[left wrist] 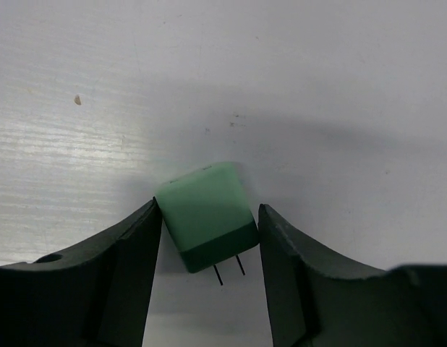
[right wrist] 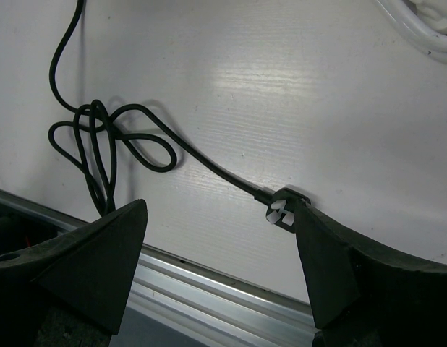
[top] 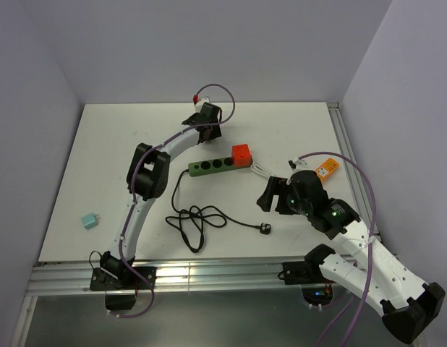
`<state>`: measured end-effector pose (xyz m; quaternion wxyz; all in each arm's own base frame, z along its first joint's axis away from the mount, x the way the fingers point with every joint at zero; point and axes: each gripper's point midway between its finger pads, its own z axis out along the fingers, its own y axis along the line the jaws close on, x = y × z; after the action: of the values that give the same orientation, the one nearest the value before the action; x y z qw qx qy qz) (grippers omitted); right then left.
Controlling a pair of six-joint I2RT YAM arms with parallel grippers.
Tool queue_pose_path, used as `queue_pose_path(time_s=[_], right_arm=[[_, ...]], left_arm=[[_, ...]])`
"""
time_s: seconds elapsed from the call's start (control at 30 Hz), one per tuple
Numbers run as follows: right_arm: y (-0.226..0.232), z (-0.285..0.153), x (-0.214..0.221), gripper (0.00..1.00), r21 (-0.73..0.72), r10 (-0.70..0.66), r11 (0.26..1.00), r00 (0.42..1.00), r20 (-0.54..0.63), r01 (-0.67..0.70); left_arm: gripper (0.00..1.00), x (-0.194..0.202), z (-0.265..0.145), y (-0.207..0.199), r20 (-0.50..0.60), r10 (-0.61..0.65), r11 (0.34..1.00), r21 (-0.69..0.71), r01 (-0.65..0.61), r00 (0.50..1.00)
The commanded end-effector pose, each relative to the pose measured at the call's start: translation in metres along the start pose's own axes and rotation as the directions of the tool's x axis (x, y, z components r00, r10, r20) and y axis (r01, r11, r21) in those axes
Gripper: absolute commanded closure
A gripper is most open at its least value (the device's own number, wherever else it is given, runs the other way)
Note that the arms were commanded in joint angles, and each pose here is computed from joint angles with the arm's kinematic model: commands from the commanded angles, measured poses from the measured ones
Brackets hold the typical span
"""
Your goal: Insert the plug
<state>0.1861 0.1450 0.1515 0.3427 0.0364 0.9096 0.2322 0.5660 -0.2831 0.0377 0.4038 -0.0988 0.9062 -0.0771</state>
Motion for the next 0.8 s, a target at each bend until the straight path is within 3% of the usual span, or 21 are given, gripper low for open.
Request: queue_pose_path(time_s=[0.0, 0.03, 0.13, 0.17, 0.37, 0.4, 0.6, 0.7, 0.77], right_arm=[[0.003, 0.000, -0.007, 0.11, -0.012, -0.006, 1.000, 0.999, 0.033, 0.006], [0.003, 0.001, -0.007, 0.11, -0.011, -0.007, 1.000, 0.999, 0.032, 0.008], [0.003, 0.001, -0.009, 0.11, -0.008, -0.011, 1.000, 0.999, 0.036, 0.011], [0.003, 0.001, -0.009, 0.11, -0.009, -0.013, 1.000, 0.999, 0.035, 0.014], [0.015, -0.008, -0.026, 0.11, -0.027, -0.030, 0.999, 0.997, 0.065, 0.032], [0.017, -0.010, -0.029, 0.11, -0.030, -0.032, 0.999, 0.997, 0.075, 0.034], [0.039, -0.007, -0.043, 0.11, -0.079, -0.076, 0.994, 0.996, 0.041, 0.080], [0.055, -0.005, -0.045, 0.12, -0.139, -0.088, 0.986, 0.996, 0.006, 0.088], [0.073, -0.007, -0.046, 0.13, -0.219, -0.091, 0.972, 0.996, -0.013, 0.086]], left_arm=[[0.44, -0.006, -0.009, -0.005, 0.013, 0.017, 0.999, 0.036, -0.018, 1.000], [0.60, -0.010, -0.016, -0.004, 0.019, 0.028, 0.998, 0.048, -0.029, 0.999], [0.84, -0.018, -0.027, -0.005, 0.035, 0.034, 0.998, 0.059, -0.036, 0.999], [1.00, -0.023, -0.032, -0.004, 0.048, 0.045, 0.997, 0.057, -0.048, 0.998], [1.00, -0.071, -0.099, -0.002, 0.177, 0.074, 0.989, 0.115, -0.095, 0.981], [1.00, -0.091, -0.132, -0.010, 0.222, 0.045, 0.982, 0.170, -0.084, 0.974], [1.00, -0.069, -0.221, -0.001, 0.207, 0.015, 0.937, 0.340, -0.086, 0.978], [1.00, -0.044, -0.265, -0.003, 0.193, 0.037, 0.886, 0.448, -0.122, 0.980], [1.00, -0.021, -0.293, -0.013, 0.156, 0.062, 0.815, 0.562, -0.140, 0.986]])
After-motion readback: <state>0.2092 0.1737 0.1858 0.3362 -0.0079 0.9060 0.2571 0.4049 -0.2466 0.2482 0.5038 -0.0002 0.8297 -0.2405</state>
